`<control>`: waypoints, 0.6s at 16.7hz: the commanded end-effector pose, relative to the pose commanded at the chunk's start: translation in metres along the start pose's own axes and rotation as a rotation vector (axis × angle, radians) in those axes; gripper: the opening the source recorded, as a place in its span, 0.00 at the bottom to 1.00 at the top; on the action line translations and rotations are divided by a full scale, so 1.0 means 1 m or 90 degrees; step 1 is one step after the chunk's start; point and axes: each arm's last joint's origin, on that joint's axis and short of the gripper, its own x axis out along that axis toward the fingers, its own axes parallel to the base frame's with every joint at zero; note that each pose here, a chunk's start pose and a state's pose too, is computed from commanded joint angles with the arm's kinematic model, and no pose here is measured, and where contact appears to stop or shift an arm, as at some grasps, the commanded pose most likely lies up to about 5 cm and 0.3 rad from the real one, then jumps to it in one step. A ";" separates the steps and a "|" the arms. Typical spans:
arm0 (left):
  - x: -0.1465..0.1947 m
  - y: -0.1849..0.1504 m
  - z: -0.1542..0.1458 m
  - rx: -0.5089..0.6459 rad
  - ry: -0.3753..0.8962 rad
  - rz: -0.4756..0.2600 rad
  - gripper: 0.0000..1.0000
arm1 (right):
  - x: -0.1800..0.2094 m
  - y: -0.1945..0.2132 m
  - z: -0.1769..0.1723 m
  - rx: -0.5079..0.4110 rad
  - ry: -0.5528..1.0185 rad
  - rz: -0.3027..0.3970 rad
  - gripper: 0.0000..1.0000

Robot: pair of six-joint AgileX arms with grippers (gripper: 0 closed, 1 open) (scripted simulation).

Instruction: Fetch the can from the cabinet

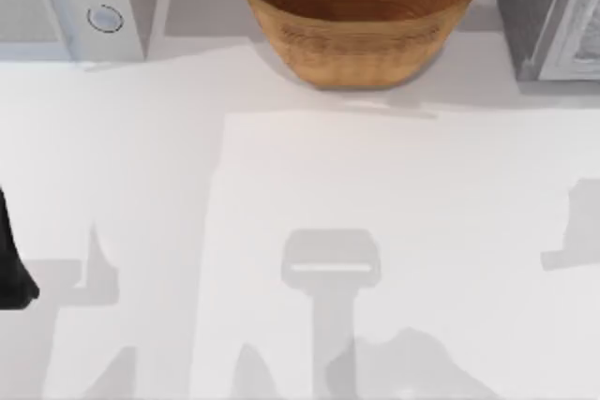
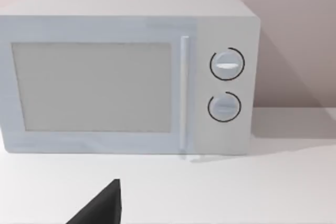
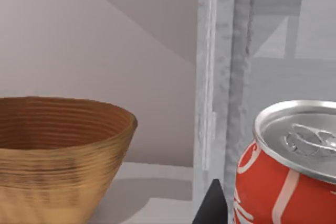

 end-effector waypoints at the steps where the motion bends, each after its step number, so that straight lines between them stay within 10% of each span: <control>1: 0.000 0.000 0.000 0.000 0.000 0.000 1.00 | 0.010 -0.005 0.010 -0.001 -0.005 0.019 0.00; 10: 0.000 0.000 0.000 0.000 0.000 0.000 1.00 | 0.145 -0.132 0.001 0.003 0.013 0.216 0.00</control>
